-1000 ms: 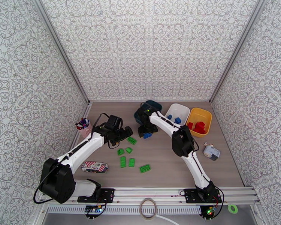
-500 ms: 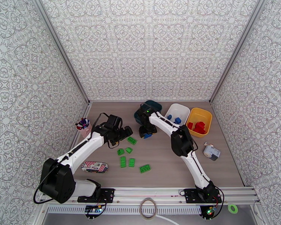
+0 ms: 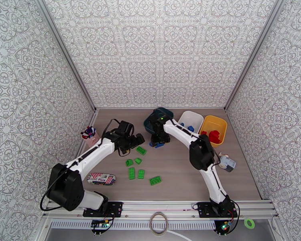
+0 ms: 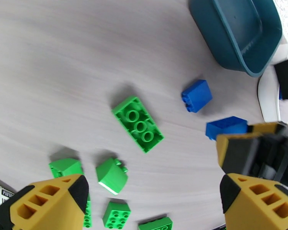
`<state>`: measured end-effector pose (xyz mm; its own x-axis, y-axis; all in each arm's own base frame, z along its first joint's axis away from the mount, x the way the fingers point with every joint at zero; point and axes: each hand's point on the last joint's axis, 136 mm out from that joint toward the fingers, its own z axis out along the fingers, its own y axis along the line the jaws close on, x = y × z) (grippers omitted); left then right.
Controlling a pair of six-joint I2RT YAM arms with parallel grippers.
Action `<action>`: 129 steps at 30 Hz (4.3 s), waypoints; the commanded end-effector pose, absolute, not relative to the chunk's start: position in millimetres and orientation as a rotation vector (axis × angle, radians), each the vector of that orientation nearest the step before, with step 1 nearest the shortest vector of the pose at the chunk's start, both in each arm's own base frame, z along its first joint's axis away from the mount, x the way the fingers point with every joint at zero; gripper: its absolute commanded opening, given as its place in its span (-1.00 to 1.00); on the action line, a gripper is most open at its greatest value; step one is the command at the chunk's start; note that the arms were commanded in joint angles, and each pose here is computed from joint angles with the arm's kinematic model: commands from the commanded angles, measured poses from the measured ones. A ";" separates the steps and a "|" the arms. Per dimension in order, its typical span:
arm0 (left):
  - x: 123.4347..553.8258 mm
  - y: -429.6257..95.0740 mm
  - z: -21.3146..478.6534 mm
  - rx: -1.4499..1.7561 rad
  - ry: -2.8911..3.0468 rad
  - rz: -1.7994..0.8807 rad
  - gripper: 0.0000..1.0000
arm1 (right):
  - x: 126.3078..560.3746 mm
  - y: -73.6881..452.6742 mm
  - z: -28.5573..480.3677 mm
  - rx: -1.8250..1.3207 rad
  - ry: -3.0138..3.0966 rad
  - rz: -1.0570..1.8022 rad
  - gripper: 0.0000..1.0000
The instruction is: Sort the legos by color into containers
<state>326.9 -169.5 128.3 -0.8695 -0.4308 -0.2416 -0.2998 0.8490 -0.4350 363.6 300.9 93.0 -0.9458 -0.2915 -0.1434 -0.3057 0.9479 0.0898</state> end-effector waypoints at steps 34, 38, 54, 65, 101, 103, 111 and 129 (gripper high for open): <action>438.7 -353.2 202.3 0.054 2.647 -0.860 0.89 | 510.6 66.0 188.4 0.580 2.733 0.415 0.37; 433.8 -327.4 196.4 0.014 2.657 -0.774 0.88 | 516.3 64.1 183.6 0.596 2.737 0.421 0.57; 384.5 -251.1 158.4 0.138 2.749 -0.357 0.74 | 464.8 104.6 192.1 0.418 2.762 0.568 0.43; 365.0 -242.8 114.1 0.383 2.788 -0.118 0.51 | 375.9 181.3 159.6 0.206 2.883 0.621 0.21; 401.6 -255.7 16.4 0.530 2.864 -0.055 0.21 | 285.3 171.3 140.5 0.220 2.974 0.512 0.17; 402.9 -258.8 16.6 0.530 2.861 -0.063 0.19 | 284.8 171.0 141.5 0.216 2.975 0.509 0.17; 399.2 -260.2 4.0 0.524 2.883 -0.046 -0.02 | 283.6 168.1 142.8 0.205 2.981 0.488 0.14; 346.3 -318.8 77.6 0.536 2.795 -0.230 -0.28 | 297.4 156.6 141.1 0.301 2.891 0.526 0.15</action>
